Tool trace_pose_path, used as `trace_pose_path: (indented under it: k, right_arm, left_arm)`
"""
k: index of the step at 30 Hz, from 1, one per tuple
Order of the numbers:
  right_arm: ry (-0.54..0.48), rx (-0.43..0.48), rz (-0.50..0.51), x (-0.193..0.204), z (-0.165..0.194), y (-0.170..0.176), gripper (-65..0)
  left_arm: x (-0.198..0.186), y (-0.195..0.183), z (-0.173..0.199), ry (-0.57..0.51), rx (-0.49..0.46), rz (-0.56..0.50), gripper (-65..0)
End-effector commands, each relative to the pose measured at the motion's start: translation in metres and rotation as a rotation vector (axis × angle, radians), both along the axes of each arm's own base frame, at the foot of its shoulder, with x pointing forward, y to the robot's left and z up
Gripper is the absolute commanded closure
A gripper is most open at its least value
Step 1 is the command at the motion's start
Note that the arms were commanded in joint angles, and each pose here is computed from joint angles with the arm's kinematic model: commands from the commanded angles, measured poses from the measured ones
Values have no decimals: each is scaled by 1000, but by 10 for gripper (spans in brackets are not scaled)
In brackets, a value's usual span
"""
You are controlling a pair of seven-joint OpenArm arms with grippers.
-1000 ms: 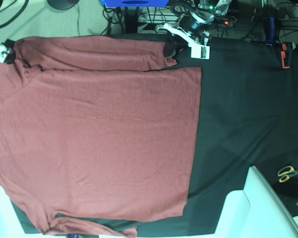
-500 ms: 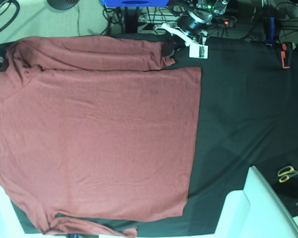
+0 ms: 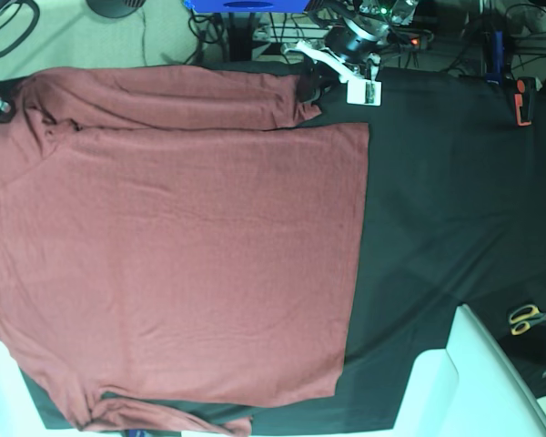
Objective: Fold the T-shirt properly
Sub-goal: 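Lift and drag the grasped shirt edge with the left gripper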
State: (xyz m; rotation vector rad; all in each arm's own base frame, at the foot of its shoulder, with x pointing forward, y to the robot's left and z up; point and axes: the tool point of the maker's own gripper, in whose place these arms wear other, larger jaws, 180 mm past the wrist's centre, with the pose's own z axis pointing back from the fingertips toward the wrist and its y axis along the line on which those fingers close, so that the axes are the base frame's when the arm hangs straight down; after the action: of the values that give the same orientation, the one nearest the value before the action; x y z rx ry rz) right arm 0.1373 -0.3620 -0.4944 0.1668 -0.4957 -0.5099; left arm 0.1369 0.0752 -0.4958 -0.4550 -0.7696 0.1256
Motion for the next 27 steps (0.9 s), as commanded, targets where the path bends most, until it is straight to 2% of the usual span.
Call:
trace_pose_path:
  k: [1, 3, 5, 6, 8, 13, 18, 27]
  right_arm:
    - [12, -5, 10, -2, 1, -3, -258]
    - [13, -4, 12, -2, 1, -2, -173]
    - [14, -8, 14, -1, 2, -3, -17]
    - [12, -10, 15, 0, 3, -4, 0]
    - [12, -11, 15, 0, 3, -4, -24]
    - [1, -23, 17, 6, 8, -10, -3]
    - [8, -16, 28, 13, 10, -10, -2]
    - [29, -32, 54, 28, 25, -26, -2]
  left_arm:
    - [-12, 0, -6, 49, 13, -18, 0]
    - [-12, -2, -6, 48, 10, -21, 0]
    - [-13, -3, -6, 49, 9, -24, 0]
    - [-13, -4, -6, 48, 8, -25, 0]
    - [-11, -5, -4, 42, 7, -27, 0]
    - [-3, -9, 14, -5, -12, -27, 0]
    - [-4, -19, 17, 63, -16, -95, 0]
    - [25, -32, 54, -37, -45, -119, 0]
